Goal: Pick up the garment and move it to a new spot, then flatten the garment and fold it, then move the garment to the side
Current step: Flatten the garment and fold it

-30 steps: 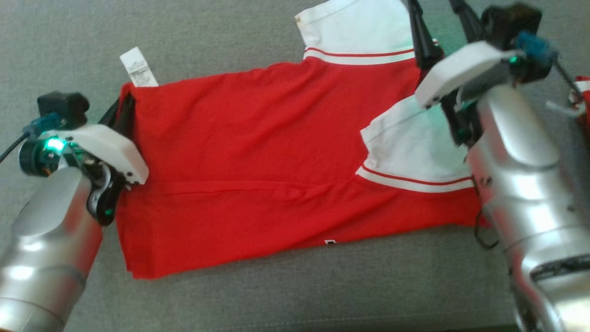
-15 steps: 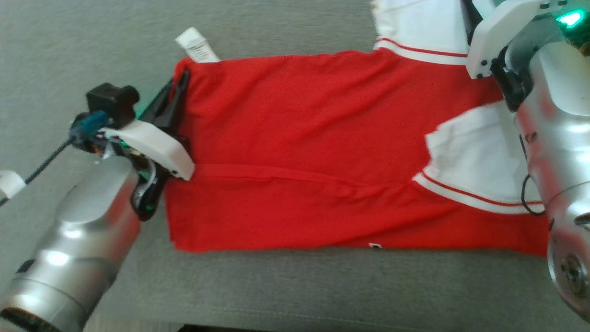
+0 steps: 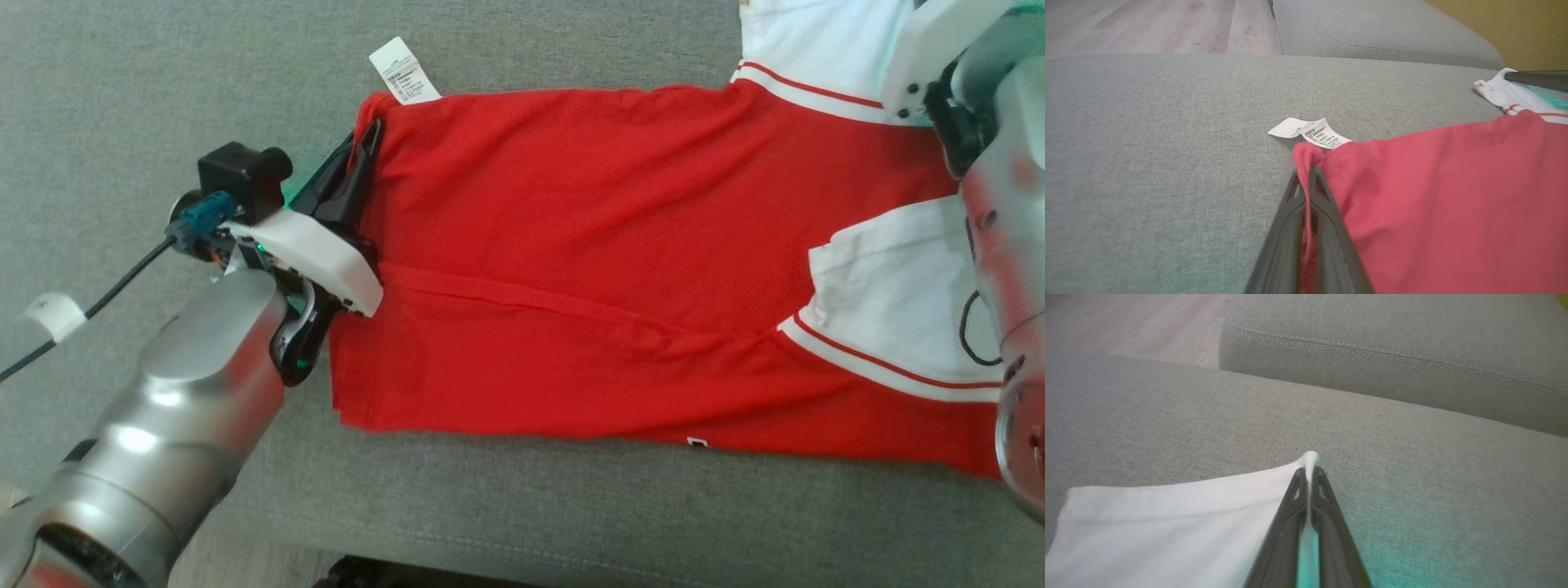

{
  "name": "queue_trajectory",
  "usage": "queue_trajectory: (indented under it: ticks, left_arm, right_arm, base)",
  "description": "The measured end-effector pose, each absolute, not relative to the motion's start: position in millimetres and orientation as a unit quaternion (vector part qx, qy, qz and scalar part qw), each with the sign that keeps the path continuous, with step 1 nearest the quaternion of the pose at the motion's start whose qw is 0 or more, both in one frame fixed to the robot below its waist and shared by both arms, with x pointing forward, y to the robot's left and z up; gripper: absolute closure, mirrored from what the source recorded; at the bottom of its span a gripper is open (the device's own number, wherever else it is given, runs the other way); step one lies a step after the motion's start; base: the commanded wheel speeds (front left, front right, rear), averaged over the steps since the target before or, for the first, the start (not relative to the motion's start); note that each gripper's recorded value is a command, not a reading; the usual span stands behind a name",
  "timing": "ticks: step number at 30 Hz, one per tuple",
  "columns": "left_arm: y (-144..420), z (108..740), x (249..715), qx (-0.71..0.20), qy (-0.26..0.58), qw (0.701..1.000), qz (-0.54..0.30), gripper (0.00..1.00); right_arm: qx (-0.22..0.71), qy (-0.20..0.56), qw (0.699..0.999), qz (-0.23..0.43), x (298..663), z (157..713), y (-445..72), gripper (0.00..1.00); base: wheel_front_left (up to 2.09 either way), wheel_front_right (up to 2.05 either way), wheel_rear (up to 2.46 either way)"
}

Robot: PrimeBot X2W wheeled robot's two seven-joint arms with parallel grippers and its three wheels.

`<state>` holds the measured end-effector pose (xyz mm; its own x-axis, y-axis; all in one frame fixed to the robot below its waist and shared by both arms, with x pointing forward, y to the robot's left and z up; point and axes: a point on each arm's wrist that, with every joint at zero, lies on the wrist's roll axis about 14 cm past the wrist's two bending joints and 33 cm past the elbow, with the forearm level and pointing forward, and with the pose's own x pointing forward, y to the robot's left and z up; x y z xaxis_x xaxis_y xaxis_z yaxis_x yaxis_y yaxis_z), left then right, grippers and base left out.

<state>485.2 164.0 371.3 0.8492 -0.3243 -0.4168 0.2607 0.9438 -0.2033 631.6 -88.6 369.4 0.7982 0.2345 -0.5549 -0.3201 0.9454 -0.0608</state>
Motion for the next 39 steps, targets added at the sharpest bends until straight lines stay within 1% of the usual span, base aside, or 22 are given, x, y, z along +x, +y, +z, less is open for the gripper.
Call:
queue_trajectory:
  ticks: [4,8,9,10,12,15,19,23,26,31,34,35,36,37,39]
  left_arm:
    - [168.8,384.7,498.6,-0.074,0.204,0.966,-0.143,1.0]
    - [178.7,422.9,520.4,-0.062,0.139,0.98,-0.129,1.0]
    - [180.7,434.3,524.6,-0.059,0.119,0.983,-0.124,1.0]
    - [180.7,434.3,524.6,-0.059,0.119,0.983,-0.124,1.0]
    - [185.0,454.5,527.2,-0.055,0.085,0.988,-0.114,1.0]
    - [189.7,465.6,515.3,-0.043,0.059,0.992,-0.103,1.0]
    - [189.9,462.7,486.5,-0.038,0.053,0.994,-0.089,1.0]
    - [188.1,453.6,457.1,-0.034,0.062,0.994,-0.08,1.0]
    - [184.6,445.7,437.3,-0.037,0.071,0.994,-0.075,1.0]
    - [174.4,427.9,414.0,-0.043,0.096,0.991,-0.077,1.0]
    - [169.8,420.9,407.3,-0.047,0.107,0.99,-0.075,1.0]
    - [169.6,418.1,405.5,-0.047,0.111,0.99,-0.072,0.69]
    - [169.7,415.6,403.3,-0.046,0.116,0.99,-0.07,0.15]
    - [170.6,413.6,400.7,-0.044,0.119,0.99,-0.066,0.0]
    - [178.2,412.3,395.8,-0.043,0.12,0.991,-0.04,0.0]
  right_arm:
    - [-0.06,0.223,0.963,0.135,642.7,390.8,-93.0,1.0]
    - [-0.041,0.161,0.977,0.135,644.7,418.6,-86.0,1.0]
    - [-0.023,0.141,0.981,0.129,645.0,428.2,-85.9,1.0]
    - [-0.023,0.141,0.981,0.129,645.0,428.2,-85.9,1.0]
    - [0.007,0.11,0.987,0.12,643.4,446.1,-86.1,1.0]
    - [0.026,0.094,0.989,0.112,630.9,457.4,-90.5,1.0]
    - [0.055,0.1,0.988,0.102,598.7,453.3,-97.7,1.0]
    - [0.092,0.064,0.99,0.091,566.6,469.5,-109.7,1.0]
    - [0.126,0.054,0.987,0.079,533.1,468.5,-121.5,1.0]
    - [0.161,0.099,0.98,0.057,464.4,430.2,-137.6,1.0]
    - [0.178,0.122,0.976,0.041,435.6,414.0,-144.5,1.0]
    - [0.184,0.129,0.974,0.037,429.0,410.4,-145.9,0.5]
    - [0.184,0.131,0.973,0.035,424.0,408.7,-146.6,0.0]
    - [0.185,0.132,0.973,0.034,420.9,408.6,-147.3,0.0]
    - [0.186,0.125,0.974,0.03,418.6,412.9,-149.8,0.0]
  base:
    - [0.0,0.0,0.0]
    - [0.0,0.0,0.0]
    - [0.0,0.0,0.0]
    - [0.0,0.0,0.0]
    - [0.0,0.0,0.0]
    - [0.0,0.0,0.0]
    - [0.0,0.0,0.0]
    - [0.0,0.0,0.0]
    - [0.0,0.0,0.0]
    - [0.0,0.0,0.0]
    - [0.0,0.0,0.0]
    - [0.0,0.0,0.0]
    - [0.0,0.0,0.0]
    - [0.0,0.0,0.0]
    - [0.0,0.0,0.0]
